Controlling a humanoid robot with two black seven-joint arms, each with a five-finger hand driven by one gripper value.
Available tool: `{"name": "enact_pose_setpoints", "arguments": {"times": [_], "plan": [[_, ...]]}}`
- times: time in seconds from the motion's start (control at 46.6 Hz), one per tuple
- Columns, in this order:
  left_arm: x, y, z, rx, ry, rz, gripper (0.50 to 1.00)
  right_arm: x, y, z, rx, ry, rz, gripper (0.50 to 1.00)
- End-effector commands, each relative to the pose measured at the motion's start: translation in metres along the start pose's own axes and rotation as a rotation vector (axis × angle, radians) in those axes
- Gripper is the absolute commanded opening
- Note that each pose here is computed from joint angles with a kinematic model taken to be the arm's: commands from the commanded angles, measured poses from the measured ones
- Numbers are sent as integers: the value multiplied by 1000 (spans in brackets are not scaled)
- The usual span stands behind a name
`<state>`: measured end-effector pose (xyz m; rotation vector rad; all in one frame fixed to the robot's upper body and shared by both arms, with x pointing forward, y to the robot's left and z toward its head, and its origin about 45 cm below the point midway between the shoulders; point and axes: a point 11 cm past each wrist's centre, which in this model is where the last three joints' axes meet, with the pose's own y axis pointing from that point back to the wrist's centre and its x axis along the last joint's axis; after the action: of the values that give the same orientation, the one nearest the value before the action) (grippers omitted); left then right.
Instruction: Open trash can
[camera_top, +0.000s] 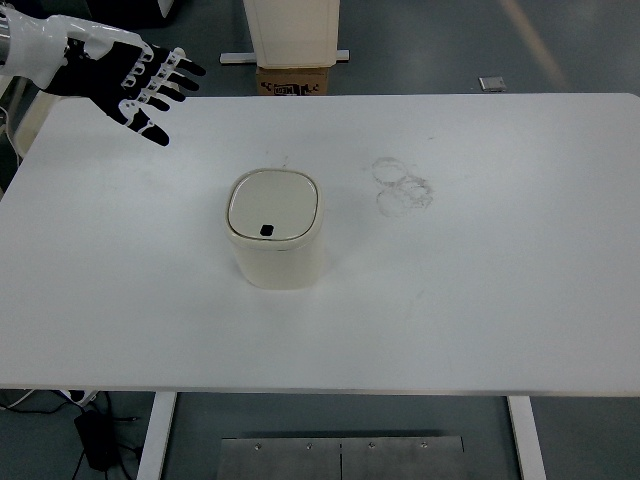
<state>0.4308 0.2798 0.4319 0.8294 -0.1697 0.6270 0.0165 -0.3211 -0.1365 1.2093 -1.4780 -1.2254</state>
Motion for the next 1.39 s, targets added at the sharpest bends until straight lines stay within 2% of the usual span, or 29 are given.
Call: {"name": "enact_pose_setpoints", "arguments": {"times": [0.0,0.172,0.3,0.515,0.622,0.772,1.373], "plan": [[-4,-3,11,4,-48,-11,1000,0,0,0,0,-1,0,993],[-27,-22,36,-4,-122,-85,1000,0,0,0,0,-1,0,993],[-54,-39,43,27,-224,-161,1000,0,0,1,0,-1,0,993],[-88,-50,53,28,-295,-257,1000,0,0,1,-2,0,0,993],[-91,-52,52,43,-322,-264,1000,0,0,0,0,1,0,993],[-90,-55,38,126,-353,-259,1000,0,0,0,0,1,0,993],[-109,-70,24,149,-345,-323,1000,0,0,0,0,1,0,993]]}}
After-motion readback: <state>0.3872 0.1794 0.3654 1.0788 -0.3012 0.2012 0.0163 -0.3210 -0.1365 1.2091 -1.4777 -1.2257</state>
